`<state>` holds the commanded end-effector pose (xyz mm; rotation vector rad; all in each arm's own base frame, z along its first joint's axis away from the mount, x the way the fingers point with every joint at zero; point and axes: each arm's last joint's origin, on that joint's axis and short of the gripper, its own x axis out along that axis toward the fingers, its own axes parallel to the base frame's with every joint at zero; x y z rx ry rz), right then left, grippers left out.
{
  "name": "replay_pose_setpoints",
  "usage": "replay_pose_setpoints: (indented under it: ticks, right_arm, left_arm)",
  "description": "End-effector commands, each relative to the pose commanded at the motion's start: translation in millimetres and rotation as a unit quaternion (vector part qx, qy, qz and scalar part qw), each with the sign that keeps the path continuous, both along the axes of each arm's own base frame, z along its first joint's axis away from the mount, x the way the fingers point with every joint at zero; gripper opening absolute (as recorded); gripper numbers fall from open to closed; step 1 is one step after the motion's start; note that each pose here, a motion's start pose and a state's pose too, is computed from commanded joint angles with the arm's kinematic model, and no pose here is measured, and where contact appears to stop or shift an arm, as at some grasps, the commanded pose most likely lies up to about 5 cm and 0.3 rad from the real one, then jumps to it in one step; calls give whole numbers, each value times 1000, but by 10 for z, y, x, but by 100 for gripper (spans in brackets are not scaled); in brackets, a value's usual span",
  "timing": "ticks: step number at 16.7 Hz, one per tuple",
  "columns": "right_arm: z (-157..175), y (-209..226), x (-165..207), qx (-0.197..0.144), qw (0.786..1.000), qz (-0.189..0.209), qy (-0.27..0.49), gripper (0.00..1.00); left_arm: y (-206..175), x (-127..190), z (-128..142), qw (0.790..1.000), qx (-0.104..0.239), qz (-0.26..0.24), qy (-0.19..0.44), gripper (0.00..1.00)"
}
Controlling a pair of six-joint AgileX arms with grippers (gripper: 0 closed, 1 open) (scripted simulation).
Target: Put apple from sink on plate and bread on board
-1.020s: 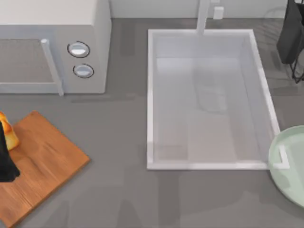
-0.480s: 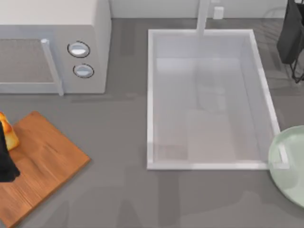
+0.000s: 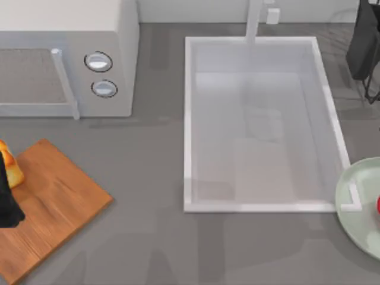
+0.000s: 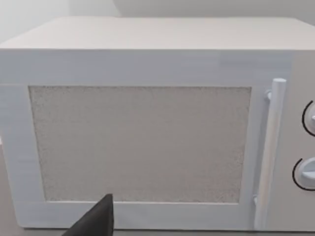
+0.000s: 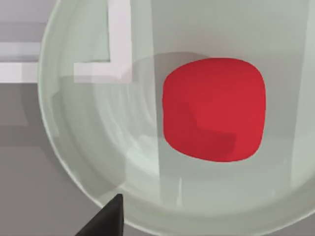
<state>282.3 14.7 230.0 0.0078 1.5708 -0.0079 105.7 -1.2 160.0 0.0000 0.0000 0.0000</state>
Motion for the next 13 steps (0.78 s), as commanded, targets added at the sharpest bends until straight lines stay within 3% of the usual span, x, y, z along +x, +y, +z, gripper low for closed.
replay_pose_setpoints:
  ticks: [7, 13]
  right_arm:
    - [4, -2, -43, 1, 1000, 1, -13, 100]
    - [109, -55, -547, 6, 986, 2, -169, 100]
  left_arm:
    - [0, 0, 0, 1000, 0, 0, 0, 100]
    - [0, 0, 0, 1000, 0, 0, 0, 100]
